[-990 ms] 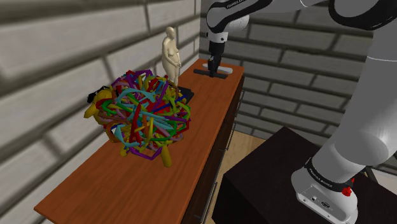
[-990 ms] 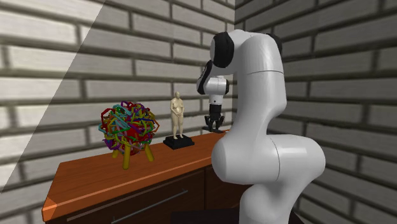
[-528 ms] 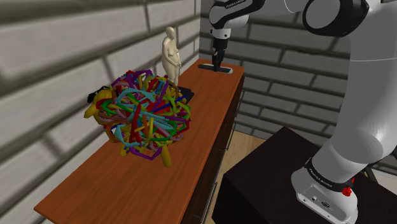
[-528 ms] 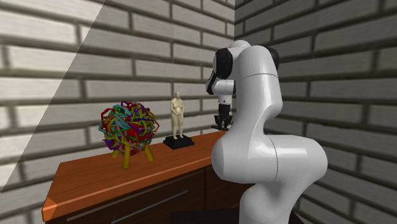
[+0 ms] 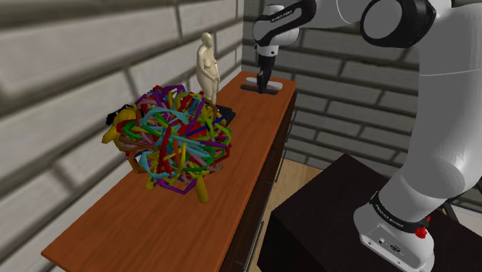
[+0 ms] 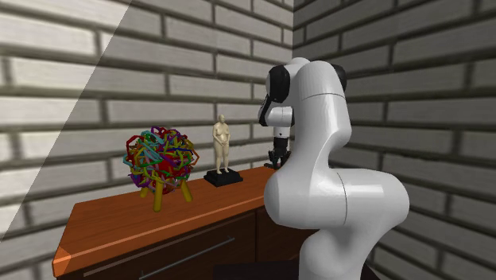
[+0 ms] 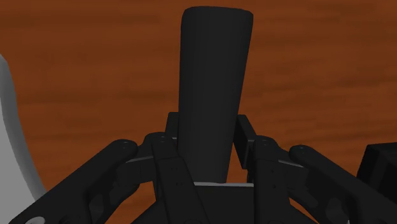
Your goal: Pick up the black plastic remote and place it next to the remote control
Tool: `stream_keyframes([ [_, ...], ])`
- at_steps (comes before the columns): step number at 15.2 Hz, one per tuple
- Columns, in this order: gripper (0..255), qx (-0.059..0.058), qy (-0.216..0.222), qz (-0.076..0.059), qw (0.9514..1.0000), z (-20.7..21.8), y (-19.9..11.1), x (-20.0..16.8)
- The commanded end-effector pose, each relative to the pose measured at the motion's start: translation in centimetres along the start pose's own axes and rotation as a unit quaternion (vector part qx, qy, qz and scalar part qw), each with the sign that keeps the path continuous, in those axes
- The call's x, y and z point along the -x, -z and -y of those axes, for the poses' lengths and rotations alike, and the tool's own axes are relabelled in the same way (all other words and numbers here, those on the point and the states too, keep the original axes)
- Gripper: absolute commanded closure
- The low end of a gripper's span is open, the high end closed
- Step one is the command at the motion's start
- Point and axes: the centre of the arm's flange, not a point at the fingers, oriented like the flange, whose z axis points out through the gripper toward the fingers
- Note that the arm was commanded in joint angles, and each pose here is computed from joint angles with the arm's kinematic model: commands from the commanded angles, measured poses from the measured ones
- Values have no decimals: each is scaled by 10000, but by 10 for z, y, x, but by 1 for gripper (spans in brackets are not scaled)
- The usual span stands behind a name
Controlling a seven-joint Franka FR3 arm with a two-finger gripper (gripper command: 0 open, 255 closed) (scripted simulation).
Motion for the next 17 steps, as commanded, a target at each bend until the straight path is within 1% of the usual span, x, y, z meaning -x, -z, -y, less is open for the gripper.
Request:
stream_keyframes([
  [1, 255, 1, 0, -3, 10000, 0, -10, 1],
  [6, 255, 1, 0, -3, 10000, -2, -35, 1],
  [13, 255, 1, 0, -3, 10000, -2, -35, 1],
  [14, 0, 1, 0, -3, 10000, -2, -35, 1],
  [17, 0, 1, 0, -3, 10000, -2, -35, 1],
])
